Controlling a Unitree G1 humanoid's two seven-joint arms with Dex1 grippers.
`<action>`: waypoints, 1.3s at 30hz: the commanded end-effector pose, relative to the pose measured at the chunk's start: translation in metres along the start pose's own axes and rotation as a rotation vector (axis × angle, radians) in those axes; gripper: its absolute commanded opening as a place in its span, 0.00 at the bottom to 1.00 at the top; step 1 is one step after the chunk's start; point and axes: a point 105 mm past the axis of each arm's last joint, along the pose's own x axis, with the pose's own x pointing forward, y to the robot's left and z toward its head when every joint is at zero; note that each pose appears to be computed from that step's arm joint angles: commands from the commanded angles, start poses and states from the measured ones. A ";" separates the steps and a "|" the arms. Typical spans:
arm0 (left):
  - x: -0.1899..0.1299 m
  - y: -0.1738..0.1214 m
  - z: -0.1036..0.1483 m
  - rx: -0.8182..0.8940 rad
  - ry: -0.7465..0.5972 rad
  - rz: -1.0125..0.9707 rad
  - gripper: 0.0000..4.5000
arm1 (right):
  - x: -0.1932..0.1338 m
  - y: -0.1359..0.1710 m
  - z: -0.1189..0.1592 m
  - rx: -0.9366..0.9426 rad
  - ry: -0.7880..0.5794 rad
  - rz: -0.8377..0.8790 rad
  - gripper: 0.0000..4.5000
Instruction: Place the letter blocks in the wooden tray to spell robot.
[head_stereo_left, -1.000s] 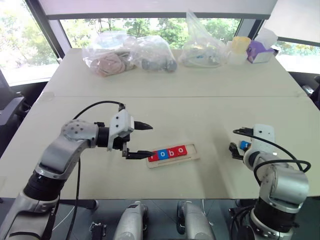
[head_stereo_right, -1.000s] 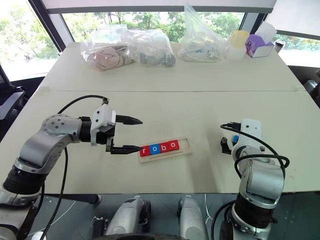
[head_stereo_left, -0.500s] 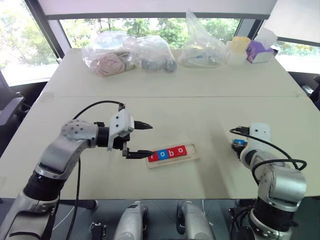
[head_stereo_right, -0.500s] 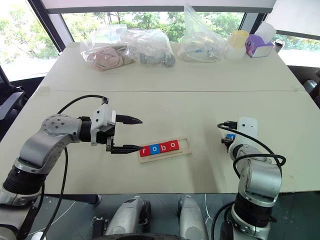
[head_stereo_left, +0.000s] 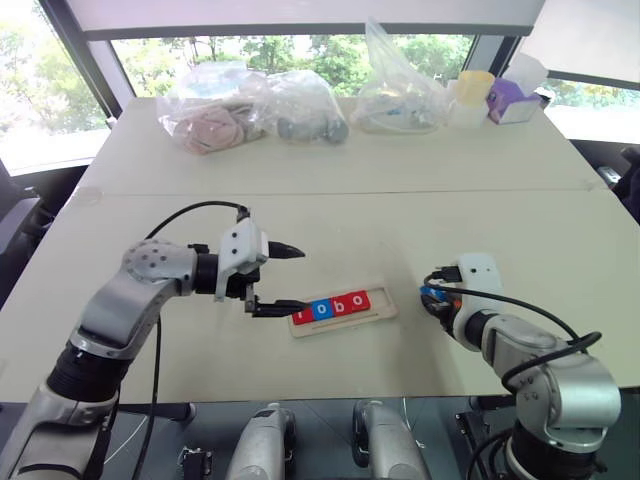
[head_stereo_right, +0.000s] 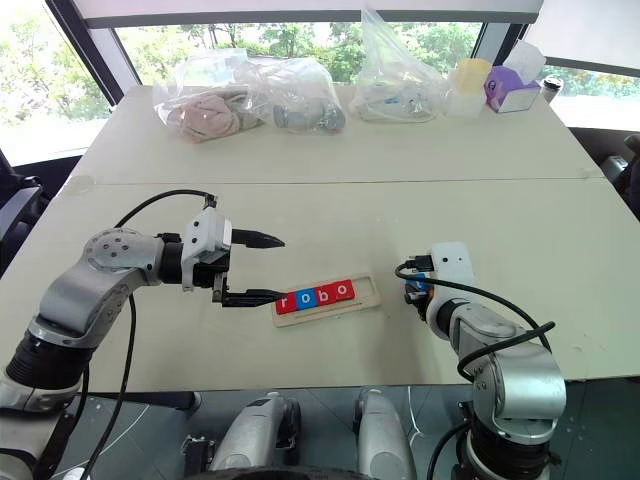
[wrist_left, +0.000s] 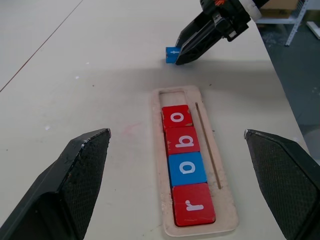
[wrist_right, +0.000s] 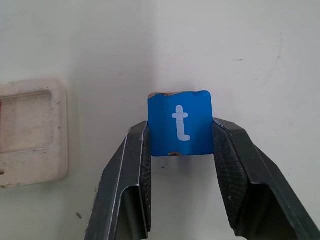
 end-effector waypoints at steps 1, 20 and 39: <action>-0.002 -0.001 0.008 0.045 -0.009 0.006 1.00 | -0.002 0.004 0.002 -0.007 -0.010 0.004 0.25; 0.003 0.001 0.009 0.046 -0.019 -0.004 1.00 | -0.045 -0.009 0.059 -0.803 -0.066 0.439 0.99; 0.001 0.006 0.012 0.073 -0.016 0.010 1.00 | 0.018 -0.036 0.036 -0.987 -0.035 0.829 0.99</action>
